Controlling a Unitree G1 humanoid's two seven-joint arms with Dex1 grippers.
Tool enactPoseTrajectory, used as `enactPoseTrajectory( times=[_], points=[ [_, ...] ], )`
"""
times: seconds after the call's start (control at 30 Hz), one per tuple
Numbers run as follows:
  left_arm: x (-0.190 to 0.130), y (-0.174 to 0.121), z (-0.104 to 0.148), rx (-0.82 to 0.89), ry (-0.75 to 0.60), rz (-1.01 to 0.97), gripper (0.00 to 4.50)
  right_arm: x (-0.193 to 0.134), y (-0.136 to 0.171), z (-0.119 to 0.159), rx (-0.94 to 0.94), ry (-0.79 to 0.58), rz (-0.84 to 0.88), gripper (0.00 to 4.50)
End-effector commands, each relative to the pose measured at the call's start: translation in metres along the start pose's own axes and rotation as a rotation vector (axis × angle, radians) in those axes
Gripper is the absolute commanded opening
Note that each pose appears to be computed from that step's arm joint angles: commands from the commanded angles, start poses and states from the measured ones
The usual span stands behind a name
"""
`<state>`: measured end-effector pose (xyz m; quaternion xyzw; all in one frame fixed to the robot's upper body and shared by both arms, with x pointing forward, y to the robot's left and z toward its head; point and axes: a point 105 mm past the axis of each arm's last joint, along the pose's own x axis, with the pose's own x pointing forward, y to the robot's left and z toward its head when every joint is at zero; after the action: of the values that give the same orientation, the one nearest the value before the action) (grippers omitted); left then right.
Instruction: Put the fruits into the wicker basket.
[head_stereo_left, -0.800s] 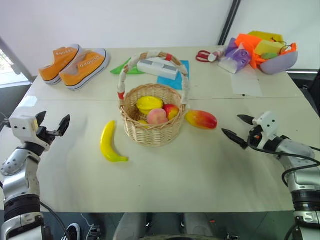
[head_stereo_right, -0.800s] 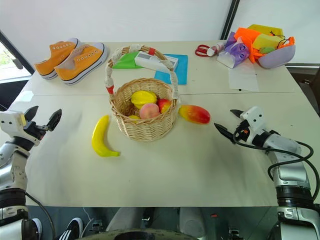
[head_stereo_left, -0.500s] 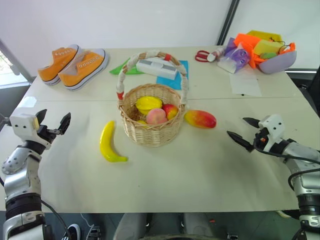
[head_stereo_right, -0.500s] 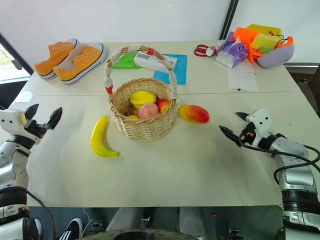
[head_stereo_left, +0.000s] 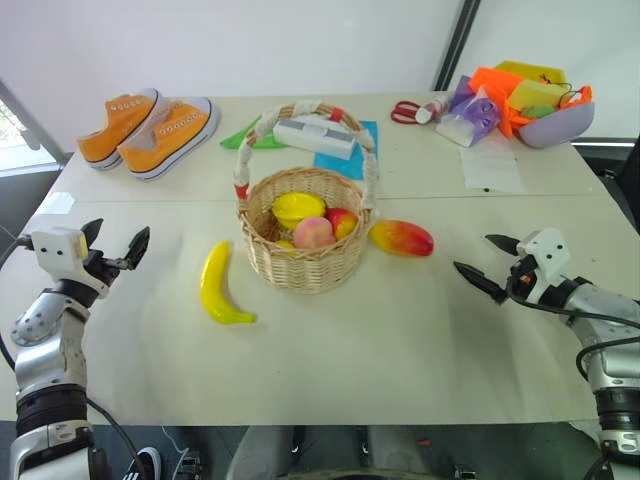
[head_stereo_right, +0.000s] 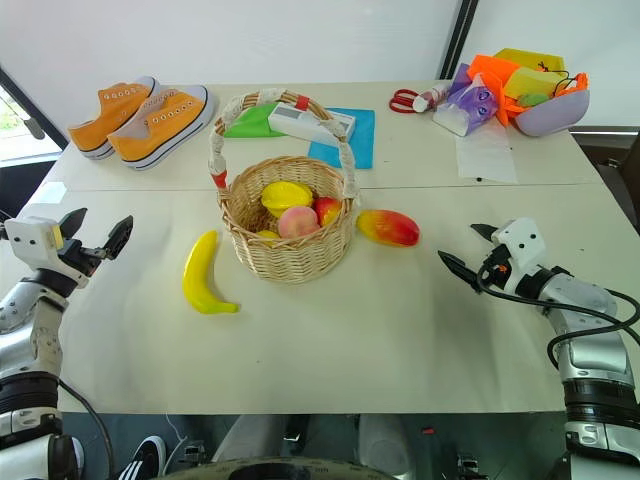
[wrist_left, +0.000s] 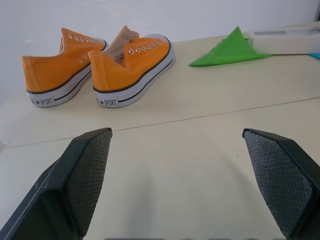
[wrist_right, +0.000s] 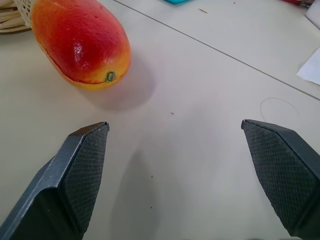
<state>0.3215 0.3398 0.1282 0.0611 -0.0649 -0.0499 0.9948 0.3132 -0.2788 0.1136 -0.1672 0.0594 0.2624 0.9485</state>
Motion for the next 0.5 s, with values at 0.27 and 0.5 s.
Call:
enactPoseTrajectory(
  times=[0.27, 0.5],
  points=[
    [-0.007, -0.020, 0.017, -0.039, -0.043, -0.159, 4.50, -0.003, -0.003, 0.029, -0.020, -0.084, 0.036, 4.43],
    [-0.057, -0.110, 0.054, -0.159, 0.043, -0.737, 4.50, 0.006, 0.031, 0.064, -0.022, -0.140, 0.244, 4.43]
  ],
)
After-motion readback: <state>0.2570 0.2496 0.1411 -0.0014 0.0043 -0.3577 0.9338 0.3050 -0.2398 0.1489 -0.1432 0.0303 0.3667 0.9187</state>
